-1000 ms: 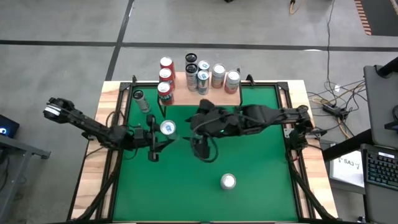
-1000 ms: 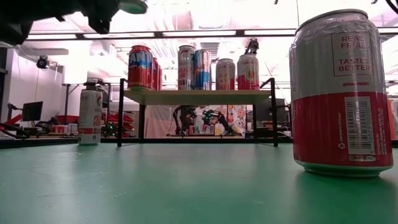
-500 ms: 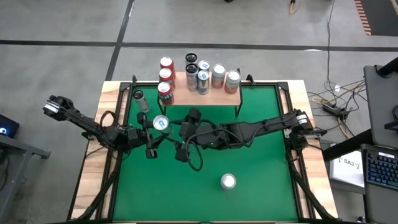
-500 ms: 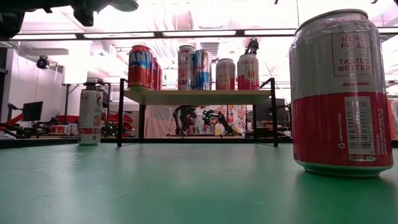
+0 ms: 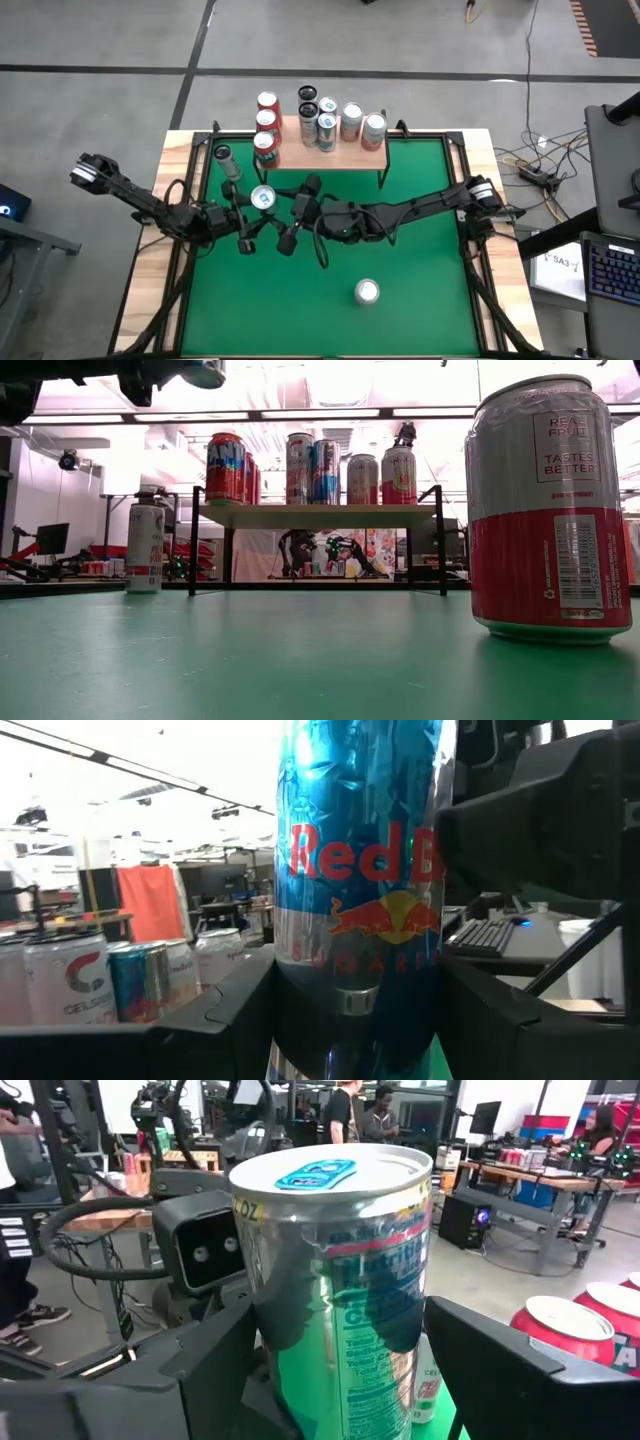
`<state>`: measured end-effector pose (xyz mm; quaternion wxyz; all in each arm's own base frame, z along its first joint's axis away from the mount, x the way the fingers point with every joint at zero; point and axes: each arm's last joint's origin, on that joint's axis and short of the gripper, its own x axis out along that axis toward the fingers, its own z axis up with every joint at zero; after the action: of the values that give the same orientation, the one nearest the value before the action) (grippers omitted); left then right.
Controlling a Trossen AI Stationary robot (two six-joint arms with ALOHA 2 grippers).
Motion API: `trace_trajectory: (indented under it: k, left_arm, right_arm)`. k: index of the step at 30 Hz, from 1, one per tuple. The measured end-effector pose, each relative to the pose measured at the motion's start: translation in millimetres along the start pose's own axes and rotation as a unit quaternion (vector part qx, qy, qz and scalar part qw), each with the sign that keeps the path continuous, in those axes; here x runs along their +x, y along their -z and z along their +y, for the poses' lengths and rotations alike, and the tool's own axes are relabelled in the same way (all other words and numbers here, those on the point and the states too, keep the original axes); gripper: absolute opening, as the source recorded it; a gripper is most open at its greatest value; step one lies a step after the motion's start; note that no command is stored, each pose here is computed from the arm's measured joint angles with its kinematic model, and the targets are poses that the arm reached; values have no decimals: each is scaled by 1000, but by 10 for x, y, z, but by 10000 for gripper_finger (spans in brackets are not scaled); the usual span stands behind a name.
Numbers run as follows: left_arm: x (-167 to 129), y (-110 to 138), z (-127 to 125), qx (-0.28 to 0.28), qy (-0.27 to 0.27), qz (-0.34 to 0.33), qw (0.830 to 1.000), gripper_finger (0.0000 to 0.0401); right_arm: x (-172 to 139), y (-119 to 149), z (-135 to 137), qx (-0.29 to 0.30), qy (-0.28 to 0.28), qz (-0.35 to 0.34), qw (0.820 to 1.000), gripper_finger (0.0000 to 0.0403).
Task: Place canned beverage on shelf
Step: Put the blue soda can on the shelf aligned with other blue soda cans
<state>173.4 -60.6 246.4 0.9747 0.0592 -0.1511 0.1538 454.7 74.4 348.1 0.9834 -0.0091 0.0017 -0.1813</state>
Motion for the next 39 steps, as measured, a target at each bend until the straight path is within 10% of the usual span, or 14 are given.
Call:
trace_trajectory:
  k: [21, 39]
  left_arm:
    - [10, 29, -2, 14, -24, 11, 1000, 199]
    - [1, 11, 7, 15, -22, 9, 1000, 293]
  right_arm:
    - [74, 23, -93, -8, -9, -5, 1000, 212]
    - [-71, -192, -327, -1, 14, 33, 999, 210]
